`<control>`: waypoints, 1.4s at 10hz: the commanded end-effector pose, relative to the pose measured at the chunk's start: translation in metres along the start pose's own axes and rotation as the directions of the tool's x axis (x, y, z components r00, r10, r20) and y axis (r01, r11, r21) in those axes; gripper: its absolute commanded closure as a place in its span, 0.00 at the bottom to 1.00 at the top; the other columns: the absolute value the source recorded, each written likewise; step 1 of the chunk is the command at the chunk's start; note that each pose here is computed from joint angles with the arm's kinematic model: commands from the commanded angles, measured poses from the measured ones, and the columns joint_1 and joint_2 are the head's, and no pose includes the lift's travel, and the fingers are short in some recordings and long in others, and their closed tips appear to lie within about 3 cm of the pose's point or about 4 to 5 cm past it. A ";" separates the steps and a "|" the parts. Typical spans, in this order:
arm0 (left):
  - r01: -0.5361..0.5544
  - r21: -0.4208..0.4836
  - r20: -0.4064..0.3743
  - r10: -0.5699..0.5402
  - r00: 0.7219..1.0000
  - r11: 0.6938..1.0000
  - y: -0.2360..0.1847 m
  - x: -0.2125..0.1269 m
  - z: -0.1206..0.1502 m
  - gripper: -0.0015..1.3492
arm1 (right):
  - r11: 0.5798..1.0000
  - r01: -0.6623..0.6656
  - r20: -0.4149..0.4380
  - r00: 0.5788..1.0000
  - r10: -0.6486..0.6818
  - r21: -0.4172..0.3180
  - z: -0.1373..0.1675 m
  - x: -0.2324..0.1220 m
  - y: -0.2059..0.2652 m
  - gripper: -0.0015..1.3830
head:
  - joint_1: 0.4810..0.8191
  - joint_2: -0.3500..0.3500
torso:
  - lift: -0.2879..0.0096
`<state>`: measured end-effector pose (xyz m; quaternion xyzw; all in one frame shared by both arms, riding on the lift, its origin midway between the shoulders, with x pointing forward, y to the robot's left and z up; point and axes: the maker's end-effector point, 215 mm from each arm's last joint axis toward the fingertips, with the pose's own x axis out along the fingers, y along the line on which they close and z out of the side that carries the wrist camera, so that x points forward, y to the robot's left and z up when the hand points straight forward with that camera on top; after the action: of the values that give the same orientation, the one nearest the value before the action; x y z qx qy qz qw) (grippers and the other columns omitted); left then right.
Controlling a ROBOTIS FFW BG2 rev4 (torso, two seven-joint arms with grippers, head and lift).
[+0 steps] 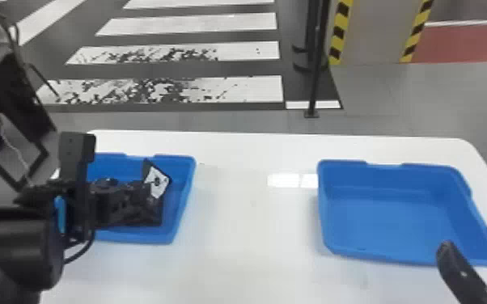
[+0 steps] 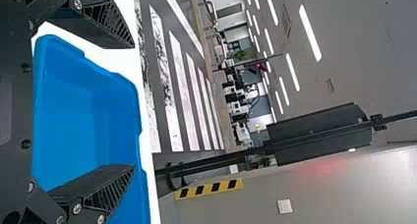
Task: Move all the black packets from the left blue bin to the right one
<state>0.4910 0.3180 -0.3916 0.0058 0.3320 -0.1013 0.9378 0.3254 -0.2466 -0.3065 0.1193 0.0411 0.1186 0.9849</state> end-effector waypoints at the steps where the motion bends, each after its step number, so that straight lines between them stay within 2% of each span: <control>1: 0.044 0.011 0.065 -0.045 0.997 0.999 -0.015 -0.019 0.014 0.90 | 1.000 -0.012 0.007 1.000 0.012 0.003 0.003 0.003 0.004 0.12 | 0.63 0.64 | 0.46; 2: 0.118 0.019 0.146 -0.120 0.982 0.993 -0.036 -0.025 0.030 0.90 | 0.999 -0.036 0.000 0.999 0.036 0.008 0.001 0.006 0.009 0.12 | 0.63 0.64 | 0.46; 3: 0.214 0.010 0.212 -0.211 0.954 0.977 -0.062 -0.029 0.041 0.90 | 0.998 -0.056 -0.006 0.998 0.056 0.014 0.000 0.010 0.013 0.12 | 0.63 0.62 | 0.46; 4: 0.300 0.014 0.281 -0.292 0.914 0.954 -0.089 -0.035 0.055 0.90 | 0.996 -0.084 -0.004 0.996 0.084 0.025 0.000 0.015 0.018 0.12 | 0.63 0.58 | 0.46; 5: 0.409 0.003 0.337 -0.386 0.859 0.912 -0.121 -0.041 0.062 0.90 | 0.992 -0.118 0.000 0.993 0.119 0.045 0.000 0.023 0.024 0.12 | 0.63 0.55 | 0.46; 6: 0.520 -0.022 0.378 -0.474 0.795 0.854 -0.151 -0.044 0.065 0.90 | 0.986 -0.151 -0.018 0.988 0.152 0.070 -0.003 0.029 0.031 0.12 | 0.63 0.51 | 0.46; 7: 0.620 -0.059 0.402 -0.549 0.732 0.783 -0.179 -0.042 0.061 0.90 | 0.978 -0.185 -0.025 0.982 0.188 0.098 -0.004 0.036 0.039 0.12 | 0.63 0.46 | 0.46; 8: 0.718 -0.097 0.439 -0.618 0.653 0.689 -0.206 -0.038 0.058 0.90 | 0.967 -0.227 -0.024 0.973 0.232 0.116 -0.004 0.046 0.049 0.12 | 0.63 0.41 | 0.46; 9: 0.758 -0.139 0.435 -0.648 0.625 0.638 -0.223 -0.037 0.047 0.90 | 0.952 -0.273 -0.008 0.961 0.277 0.135 -0.002 0.059 0.059 0.12 | 0.63 0.39 | 0.46; 10: 0.775 -0.146 0.421 -0.671 0.611 0.614 -0.236 -0.037 0.041 0.90 | 0.945 -0.301 0.005 0.953 0.303 0.130 0.003 0.074 0.060 0.12 | 0.63 0.37 | 0.46; 11: 0.801 -0.146 0.410 -0.701 0.584 0.581 -0.254 -0.040 0.039 0.90 | 0.939 -0.318 0.008 0.947 0.320 0.132 0.006 0.086 0.059 0.12 | 0.63 0.35 | 0.46; 14: 0.871 -0.119 0.404 -0.778 0.481 0.477 -0.308 -0.056 0.046 0.90 | 0.908 -0.372 0.010 0.926 0.378 0.193 0.003 0.110 0.069 0.12 | 0.63 0.28 | 0.46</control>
<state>0.4204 0.0318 -0.3075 -0.3159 0.1614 -0.4828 0.8007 0.4141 -0.1593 -0.2921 0.2110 0.0386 0.2969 0.9305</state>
